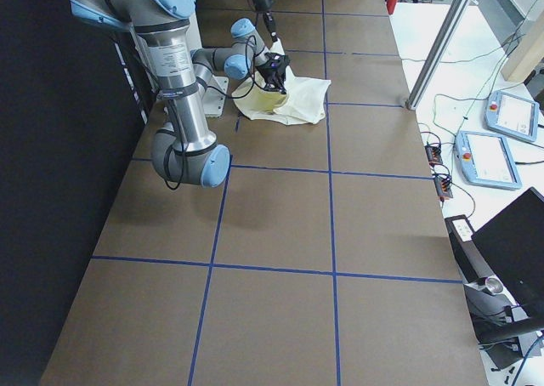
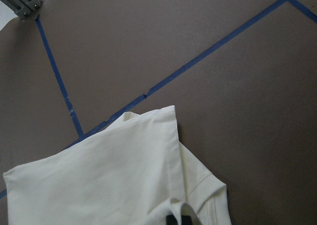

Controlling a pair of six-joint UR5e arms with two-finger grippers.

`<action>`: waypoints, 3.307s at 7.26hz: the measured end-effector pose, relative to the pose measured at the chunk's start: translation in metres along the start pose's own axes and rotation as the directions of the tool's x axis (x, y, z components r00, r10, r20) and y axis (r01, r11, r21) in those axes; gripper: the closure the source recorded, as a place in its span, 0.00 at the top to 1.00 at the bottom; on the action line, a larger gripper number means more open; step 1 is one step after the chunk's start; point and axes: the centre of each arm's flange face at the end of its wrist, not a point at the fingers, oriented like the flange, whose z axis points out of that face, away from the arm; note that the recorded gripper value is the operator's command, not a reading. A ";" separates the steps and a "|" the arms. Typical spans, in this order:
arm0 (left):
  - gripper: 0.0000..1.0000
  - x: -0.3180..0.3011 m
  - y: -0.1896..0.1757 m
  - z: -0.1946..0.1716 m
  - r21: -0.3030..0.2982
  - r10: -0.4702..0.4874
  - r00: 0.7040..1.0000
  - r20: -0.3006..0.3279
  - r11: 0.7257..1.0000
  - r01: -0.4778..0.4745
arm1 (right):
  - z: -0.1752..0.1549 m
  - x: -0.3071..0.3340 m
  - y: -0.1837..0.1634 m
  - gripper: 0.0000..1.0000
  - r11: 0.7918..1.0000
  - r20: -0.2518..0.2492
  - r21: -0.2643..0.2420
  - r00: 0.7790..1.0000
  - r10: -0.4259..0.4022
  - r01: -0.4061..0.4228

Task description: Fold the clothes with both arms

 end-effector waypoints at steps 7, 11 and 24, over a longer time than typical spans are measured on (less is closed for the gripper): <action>0.00 0.001 -0.125 0.185 0.123 0.090 0.976 0.197 0.986 -0.116 | 0.135 -0.032 -0.035 0.00 0.997 -0.110 0.077 0.994 0.023 -0.014; 1.00 -0.022 -0.128 0.221 0.101 0.148 0.961 0.231 0.979 -0.175 | 0.157 -0.025 -0.036 1.00 0.994 -0.143 0.073 0.987 -0.068 0.079; 1.00 -0.144 -0.099 0.211 0.114 0.894 0.279 -0.351 0.336 -0.935 | 0.053 -0.026 -0.126 1.00 0.954 0.007 -0.104 0.959 -0.282 0.281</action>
